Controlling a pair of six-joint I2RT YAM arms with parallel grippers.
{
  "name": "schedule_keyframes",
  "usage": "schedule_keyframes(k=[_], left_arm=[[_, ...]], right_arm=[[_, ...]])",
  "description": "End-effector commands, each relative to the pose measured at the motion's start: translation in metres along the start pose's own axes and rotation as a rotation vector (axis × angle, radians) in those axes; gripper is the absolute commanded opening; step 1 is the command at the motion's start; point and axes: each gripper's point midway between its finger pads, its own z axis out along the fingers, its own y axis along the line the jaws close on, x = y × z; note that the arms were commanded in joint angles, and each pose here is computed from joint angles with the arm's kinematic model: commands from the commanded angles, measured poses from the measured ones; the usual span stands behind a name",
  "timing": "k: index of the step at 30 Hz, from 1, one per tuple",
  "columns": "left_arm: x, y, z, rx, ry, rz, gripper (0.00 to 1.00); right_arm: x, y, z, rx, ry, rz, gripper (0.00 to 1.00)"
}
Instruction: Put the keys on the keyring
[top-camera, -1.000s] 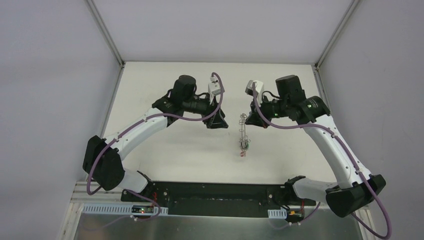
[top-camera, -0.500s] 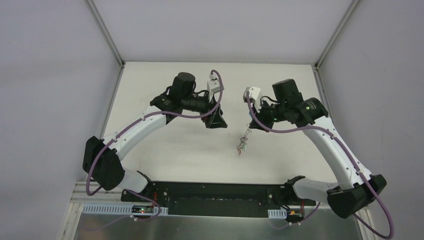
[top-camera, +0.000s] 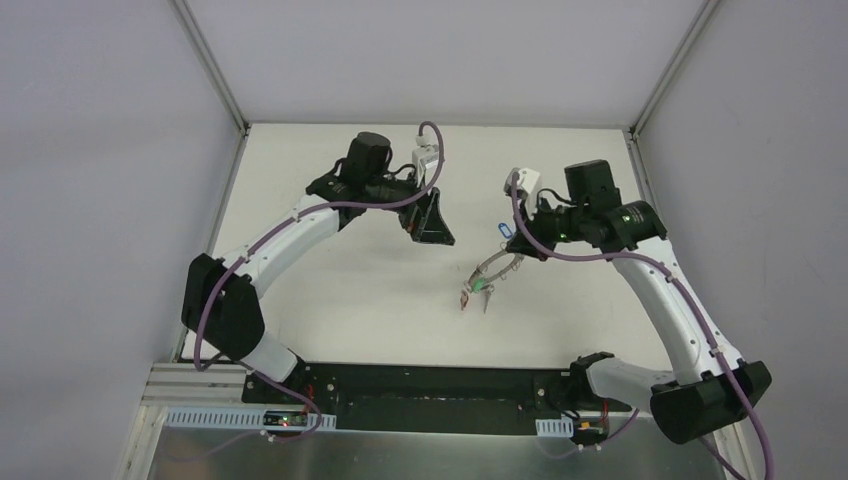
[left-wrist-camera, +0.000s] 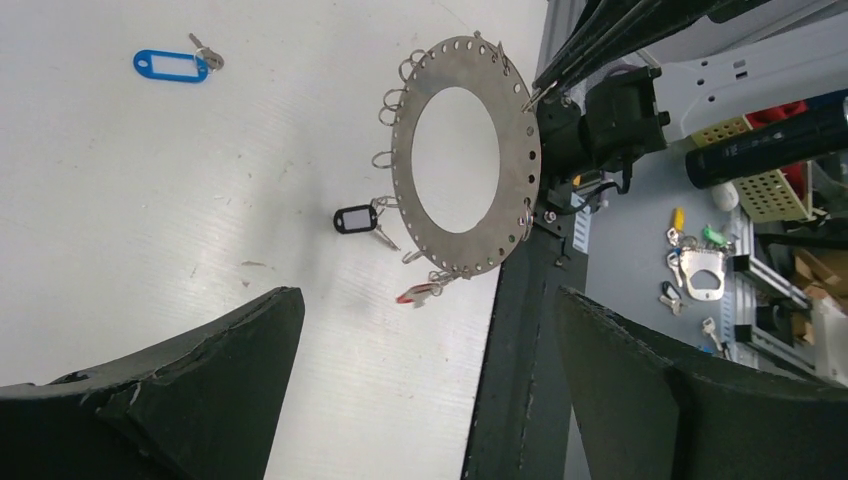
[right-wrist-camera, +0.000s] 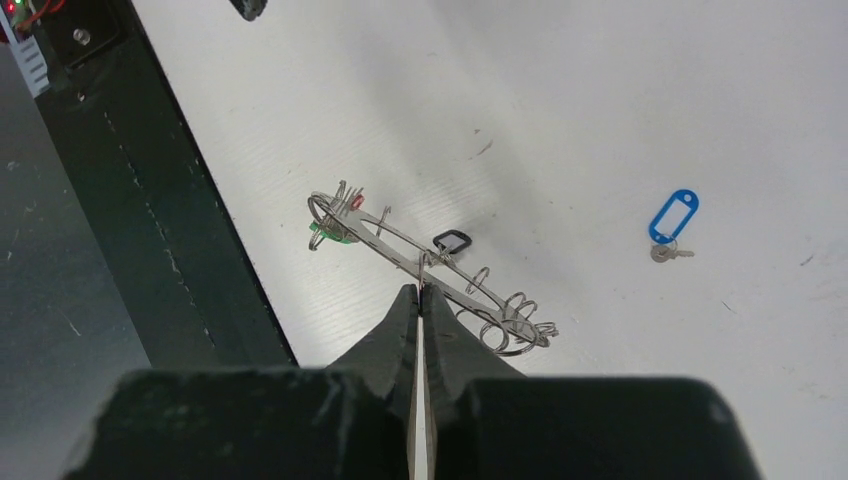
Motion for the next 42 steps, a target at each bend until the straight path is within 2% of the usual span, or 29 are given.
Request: schedule_keyframes(k=[1, 5, 9, 13, 21, 25, 29, 37, 42], left_arm=[[-0.019, -0.004, 0.003, 0.066, -0.006, -0.063, 0.99], [-0.032, 0.014, 0.019, 0.032, -0.026, -0.191, 0.99], [-0.037, 0.04, 0.041, -0.011, 0.008, -0.324, 0.98], [-0.039, 0.074, 0.07, -0.083, 0.029, -0.374, 0.89], [-0.051, 0.129, 0.122, -0.343, 0.109, -0.267, 0.68], [-0.051, 0.141, 0.148, -0.452, 0.134, -0.158, 0.64], [-0.047, 0.141, 0.172, -0.481, 0.138, -0.099, 0.61], [-0.026, 0.151, 0.217, -0.448, 0.141, -0.148, 0.53], [-0.014, 0.156, 0.234, -0.462, 0.151, -0.129, 0.5]], right_arm=[[-0.017, -0.007, -0.022, 0.013, -0.139, 0.028, 0.0], [-0.013, -0.019, -0.036, 0.05, -0.192, 0.1, 0.0], [-0.007, -0.03, -0.047, 0.093, -0.23, 0.168, 0.0], [0.0, -0.04, -0.06, 0.142, -0.27, 0.24, 0.0], [0.02, -0.045, -0.069, 0.219, -0.282, 0.335, 0.0], [0.026, -0.043, -0.072, 0.233, -0.281, 0.355, 0.0], [0.028, -0.042, -0.073, 0.236, -0.283, 0.366, 0.0], [0.029, -0.037, -0.072, 0.213, -0.292, 0.378, 0.0], [0.034, -0.033, -0.069, 0.203, -0.289, 0.39, 0.0]])
